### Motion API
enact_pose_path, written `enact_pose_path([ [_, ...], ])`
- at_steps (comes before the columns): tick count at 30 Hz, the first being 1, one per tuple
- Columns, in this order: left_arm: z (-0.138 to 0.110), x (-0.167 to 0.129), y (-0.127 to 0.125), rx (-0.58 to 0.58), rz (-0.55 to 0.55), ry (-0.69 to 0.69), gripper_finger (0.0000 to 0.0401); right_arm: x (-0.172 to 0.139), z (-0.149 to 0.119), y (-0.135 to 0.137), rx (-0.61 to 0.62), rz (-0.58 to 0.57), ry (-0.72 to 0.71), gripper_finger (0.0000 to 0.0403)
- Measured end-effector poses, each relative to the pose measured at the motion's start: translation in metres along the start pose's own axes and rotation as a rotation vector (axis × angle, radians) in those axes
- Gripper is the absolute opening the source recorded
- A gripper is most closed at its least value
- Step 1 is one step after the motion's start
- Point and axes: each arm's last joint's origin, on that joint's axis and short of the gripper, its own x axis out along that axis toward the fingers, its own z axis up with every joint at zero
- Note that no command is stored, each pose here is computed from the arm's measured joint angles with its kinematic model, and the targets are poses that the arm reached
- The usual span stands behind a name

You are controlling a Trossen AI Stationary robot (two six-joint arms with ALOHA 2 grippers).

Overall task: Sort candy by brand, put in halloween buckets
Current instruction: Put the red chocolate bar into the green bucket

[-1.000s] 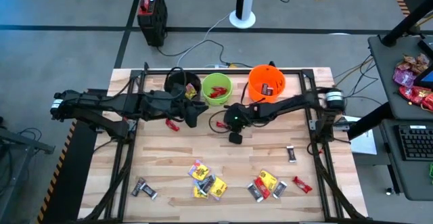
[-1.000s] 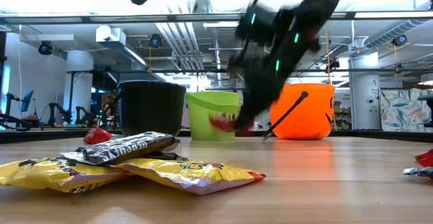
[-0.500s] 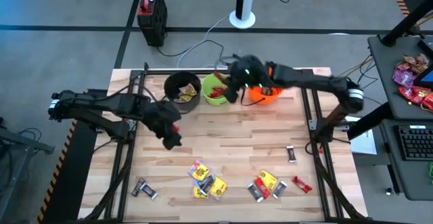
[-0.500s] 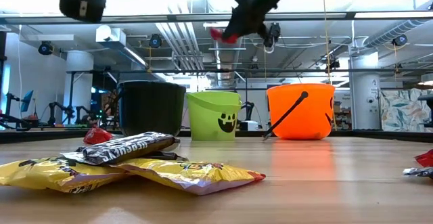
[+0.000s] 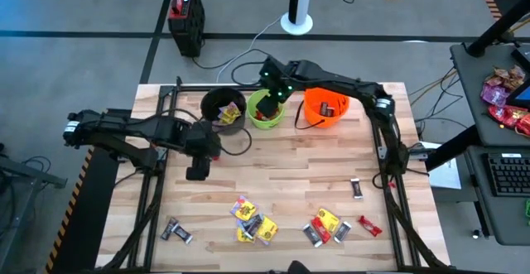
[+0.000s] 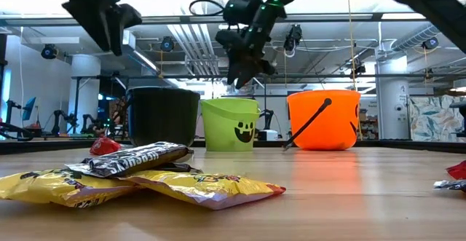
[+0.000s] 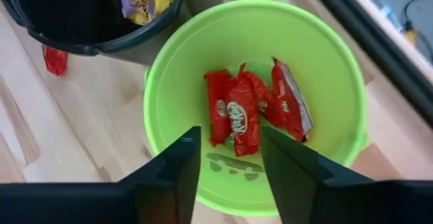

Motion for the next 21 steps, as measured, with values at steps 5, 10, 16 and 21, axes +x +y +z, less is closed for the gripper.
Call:
enact_pose_path([
  [5,-0.007,0.014,0.000,0.203,0.043,0.025,0.0129,-0.015,0.008,0.005,0.034,0.000,0.007,0.0189],
  [10,-0.027,0.048,-0.004,0.292,0.032,0.099,0.0129,-0.056,0.009,0.019,0.059,0.029,-0.069,0.0207],
  [16,-0.049,0.091,-0.009,0.369,0.075,0.139,0.0129,-0.094,0.002,0.043,0.060,-0.006,-0.176,0.0210],
  [21,-0.056,0.113,-0.009,0.394,0.141,0.142,0.0129,-0.108,-0.006,0.060,0.060,-0.032,-0.217,0.0210],
])
